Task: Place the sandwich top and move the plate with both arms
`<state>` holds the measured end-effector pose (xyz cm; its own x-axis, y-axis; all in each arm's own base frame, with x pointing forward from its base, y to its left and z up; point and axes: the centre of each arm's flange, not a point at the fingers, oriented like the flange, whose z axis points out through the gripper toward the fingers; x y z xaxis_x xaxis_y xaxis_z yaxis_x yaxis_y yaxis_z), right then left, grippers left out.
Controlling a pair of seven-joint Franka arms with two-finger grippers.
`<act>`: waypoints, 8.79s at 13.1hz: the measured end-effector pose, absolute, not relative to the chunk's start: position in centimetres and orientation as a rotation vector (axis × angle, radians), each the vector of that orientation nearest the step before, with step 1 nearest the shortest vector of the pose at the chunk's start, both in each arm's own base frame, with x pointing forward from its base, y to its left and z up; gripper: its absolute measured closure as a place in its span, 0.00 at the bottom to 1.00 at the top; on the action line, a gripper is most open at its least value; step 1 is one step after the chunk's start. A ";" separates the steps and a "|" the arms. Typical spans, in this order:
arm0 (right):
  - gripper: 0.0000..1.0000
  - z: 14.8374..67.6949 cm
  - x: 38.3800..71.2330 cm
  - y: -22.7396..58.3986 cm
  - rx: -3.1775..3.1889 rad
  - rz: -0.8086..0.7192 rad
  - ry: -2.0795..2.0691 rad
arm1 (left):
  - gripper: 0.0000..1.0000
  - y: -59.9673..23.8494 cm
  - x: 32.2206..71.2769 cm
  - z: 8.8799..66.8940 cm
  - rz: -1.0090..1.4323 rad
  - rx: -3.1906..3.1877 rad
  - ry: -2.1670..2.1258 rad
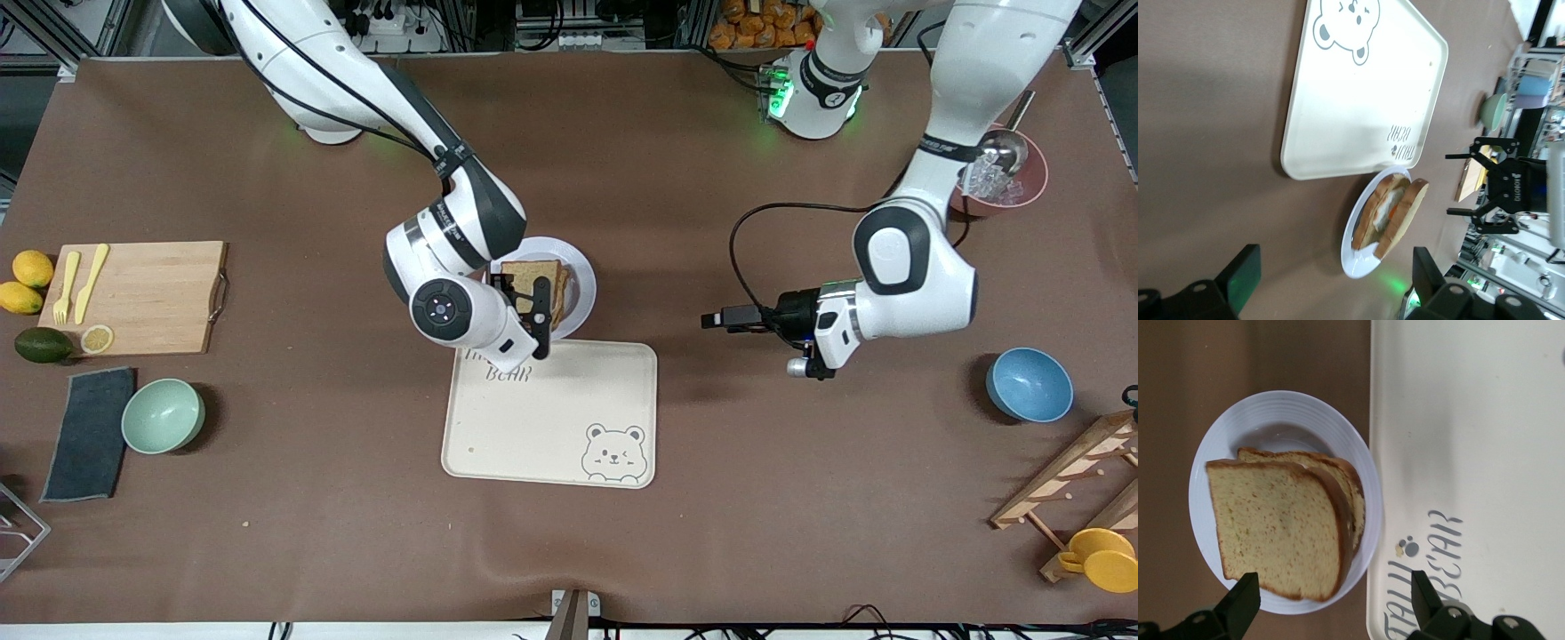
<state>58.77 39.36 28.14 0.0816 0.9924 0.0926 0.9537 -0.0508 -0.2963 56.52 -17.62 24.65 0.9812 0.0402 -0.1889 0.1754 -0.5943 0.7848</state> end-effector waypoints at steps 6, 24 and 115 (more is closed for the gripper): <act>0.00 32.3 64.3 28.4 -2.226 0.166 -1.774 | 0.00 -24.4 51.3 16.2 -0.141 2.096 0.175; 0.00 39.5 68.9 -11.1 -2.838 0.024 -1.086 | 0.26 -31.3 48.0 10.9 -0.060 1.893 -0.091; 0.00 66.6 52.2 -3.1 -3.130 0.068 0.110 | 0.00 -18.2 67.6 38.4 -0.235 2.475 0.080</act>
